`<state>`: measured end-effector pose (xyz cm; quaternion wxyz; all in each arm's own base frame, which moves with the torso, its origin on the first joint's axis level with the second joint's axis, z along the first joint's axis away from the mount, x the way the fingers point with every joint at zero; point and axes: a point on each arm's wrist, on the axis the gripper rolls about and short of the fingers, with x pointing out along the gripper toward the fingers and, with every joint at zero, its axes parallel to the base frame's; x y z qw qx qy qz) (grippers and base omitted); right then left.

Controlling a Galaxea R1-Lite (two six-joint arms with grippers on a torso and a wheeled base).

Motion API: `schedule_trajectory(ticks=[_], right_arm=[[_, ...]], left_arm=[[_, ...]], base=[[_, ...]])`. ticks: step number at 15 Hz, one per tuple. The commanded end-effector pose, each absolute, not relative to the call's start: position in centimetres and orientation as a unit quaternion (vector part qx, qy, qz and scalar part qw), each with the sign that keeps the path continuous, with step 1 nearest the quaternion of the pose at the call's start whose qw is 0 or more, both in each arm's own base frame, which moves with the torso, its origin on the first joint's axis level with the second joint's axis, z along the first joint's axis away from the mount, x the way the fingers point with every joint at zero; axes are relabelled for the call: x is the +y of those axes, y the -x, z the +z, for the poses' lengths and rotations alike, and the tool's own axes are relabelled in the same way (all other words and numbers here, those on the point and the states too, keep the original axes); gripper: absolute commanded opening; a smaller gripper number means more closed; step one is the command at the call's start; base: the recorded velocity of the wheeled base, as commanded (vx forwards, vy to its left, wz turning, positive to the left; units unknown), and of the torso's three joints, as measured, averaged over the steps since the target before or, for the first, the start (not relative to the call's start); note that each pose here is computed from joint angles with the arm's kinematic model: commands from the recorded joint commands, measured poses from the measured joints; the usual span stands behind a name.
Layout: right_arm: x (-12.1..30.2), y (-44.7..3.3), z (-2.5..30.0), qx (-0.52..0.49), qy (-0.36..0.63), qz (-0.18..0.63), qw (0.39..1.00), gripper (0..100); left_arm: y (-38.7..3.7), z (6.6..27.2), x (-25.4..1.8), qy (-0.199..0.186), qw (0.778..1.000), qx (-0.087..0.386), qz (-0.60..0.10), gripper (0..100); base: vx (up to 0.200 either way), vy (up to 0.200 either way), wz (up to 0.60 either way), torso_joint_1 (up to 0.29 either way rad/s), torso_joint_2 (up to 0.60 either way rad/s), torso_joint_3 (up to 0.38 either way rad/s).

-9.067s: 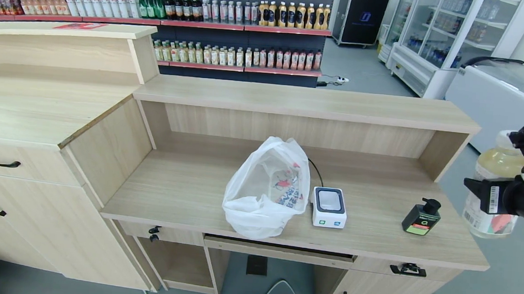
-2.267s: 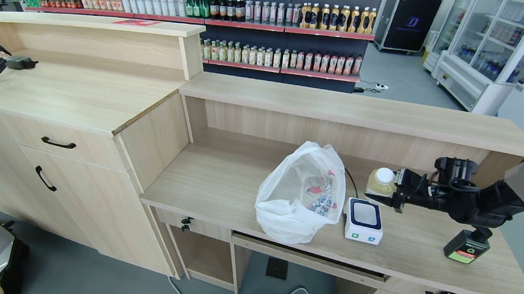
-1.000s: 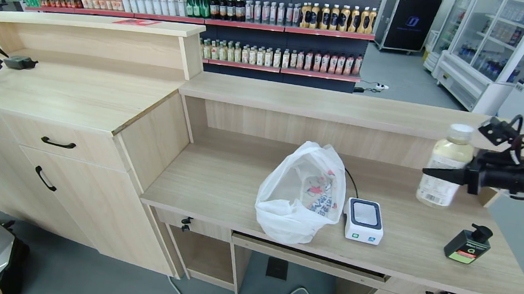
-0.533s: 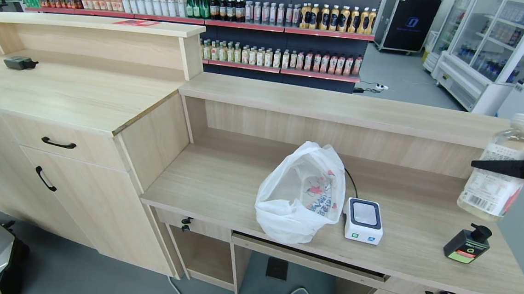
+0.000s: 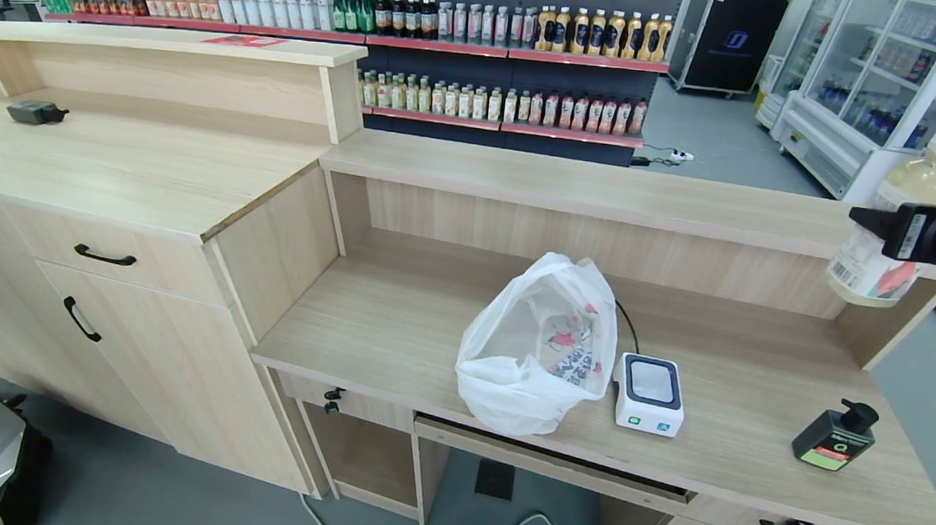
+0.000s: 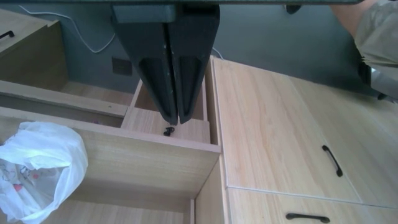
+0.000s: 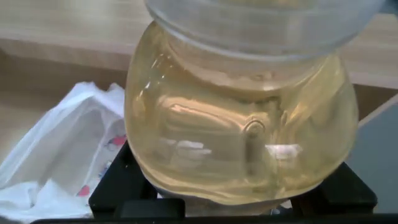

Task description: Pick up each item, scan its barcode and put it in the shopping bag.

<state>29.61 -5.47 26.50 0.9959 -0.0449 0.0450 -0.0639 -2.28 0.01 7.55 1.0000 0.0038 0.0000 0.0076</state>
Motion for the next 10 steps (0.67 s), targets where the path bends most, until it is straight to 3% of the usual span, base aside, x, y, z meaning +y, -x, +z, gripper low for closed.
schedule_trajectory(ticks=[1,4,7,10], right_arm=[[-4.1,-31.9,24.0,0.075,0.079,-0.101,0.989,0],[-3.7,-32.7,22.9,0.104,0.121,-0.161,0.974,0],[-3.6,-32.3,22.4,0.118,0.146,-0.164,0.968,0],[-2.4,-32.3,21.7,0.096,0.153,-0.144,0.973,0]], left_arm=[[2.3,7.5,0.0,-0.004,1.0,0.0,0.008,0],[2.3,7.5,0.0,-0.004,1.0,0.0,0.008,0],[2.3,7.5,0.0,-0.004,1.0,0.0,0.008,0],[2.3,7.5,0.0,-0.004,1.0,0.0,0.008,0]], base=[[0.0,0.0,0.0,0.0,0.0,0.0],[0.0,0.0,0.0,0.0,0.0,0.0],[0.0,0.0,0.0,0.0,0.0,0.0],[0.0,0.0,0.6,0.005,0.0,0.004]])
